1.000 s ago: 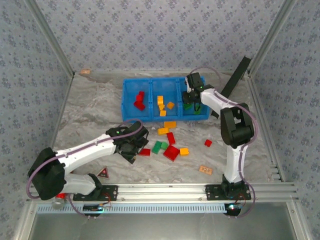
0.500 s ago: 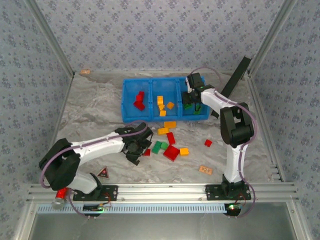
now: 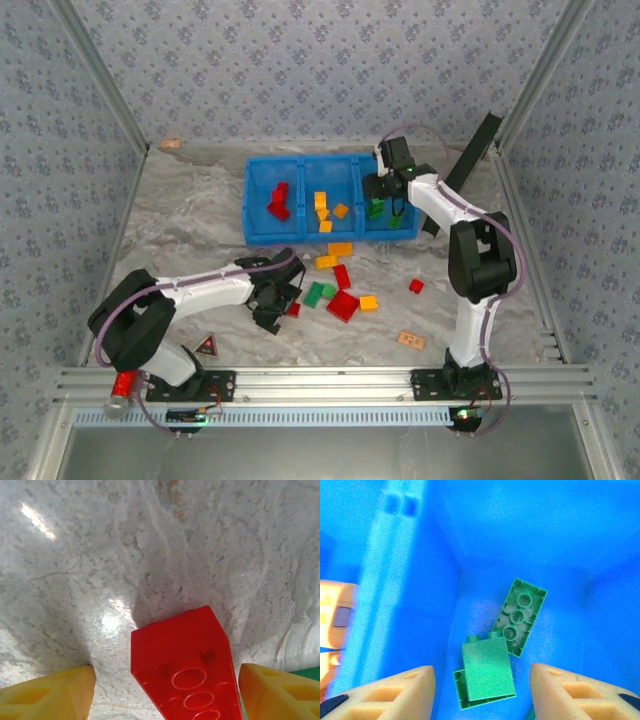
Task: Sort the legos into containers by color
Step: Pick up the lego from the middle-left of the table.
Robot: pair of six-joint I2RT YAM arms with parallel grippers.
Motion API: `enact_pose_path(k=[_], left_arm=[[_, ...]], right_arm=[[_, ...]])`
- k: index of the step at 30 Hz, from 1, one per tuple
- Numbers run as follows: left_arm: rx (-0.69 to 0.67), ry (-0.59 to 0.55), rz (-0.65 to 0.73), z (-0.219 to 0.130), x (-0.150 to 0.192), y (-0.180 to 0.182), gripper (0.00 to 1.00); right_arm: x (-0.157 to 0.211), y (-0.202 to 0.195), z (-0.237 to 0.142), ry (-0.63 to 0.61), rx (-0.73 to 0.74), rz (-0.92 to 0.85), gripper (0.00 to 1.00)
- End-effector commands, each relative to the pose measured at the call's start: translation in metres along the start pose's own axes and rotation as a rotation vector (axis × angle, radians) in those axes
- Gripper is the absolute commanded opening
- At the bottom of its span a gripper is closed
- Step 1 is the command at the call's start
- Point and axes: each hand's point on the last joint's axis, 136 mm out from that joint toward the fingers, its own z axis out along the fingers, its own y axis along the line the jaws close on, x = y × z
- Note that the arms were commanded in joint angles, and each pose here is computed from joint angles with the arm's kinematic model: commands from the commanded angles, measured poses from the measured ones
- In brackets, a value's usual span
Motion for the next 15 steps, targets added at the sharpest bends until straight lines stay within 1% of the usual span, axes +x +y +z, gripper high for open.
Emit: enact_pose_path(k=[1,2,4,8,11,15], left_arm=[[-0.017,0.013,-0.041,0.005,0.002,-0.004,0.72],[-0.019,0.016,-0.043,0.007,0.002,-0.004,0.7],[-0.021,0.02,-0.047,0.009,0.003,-0.003,0.63],[-0.032,0.021,-0.033,0.01,0.002,0.0,0.45],[-0.042,0.036,0.009,0.008,-0.001,0.001,0.33],[-0.053,0.029,0.062,0.001,-0.008,0.006,0.23]], right_arm=[[-0.01,0.012,-0.023,-0.043,-0.041,-0.022,0.54],[-0.01,0.013,-0.026,-0.048,-0.043,-0.024,0.54],[-0.009,0.014,-0.036,-0.058,-0.043,-0.024,0.54],[-0.001,0.014,-0.057,-0.066,-0.046,-0.003,0.55],[0.022,0.012,-0.07,-0.028,-0.068,0.041,0.56],[0.067,0.003,-0.084,0.049,-0.054,0.096,0.59]])
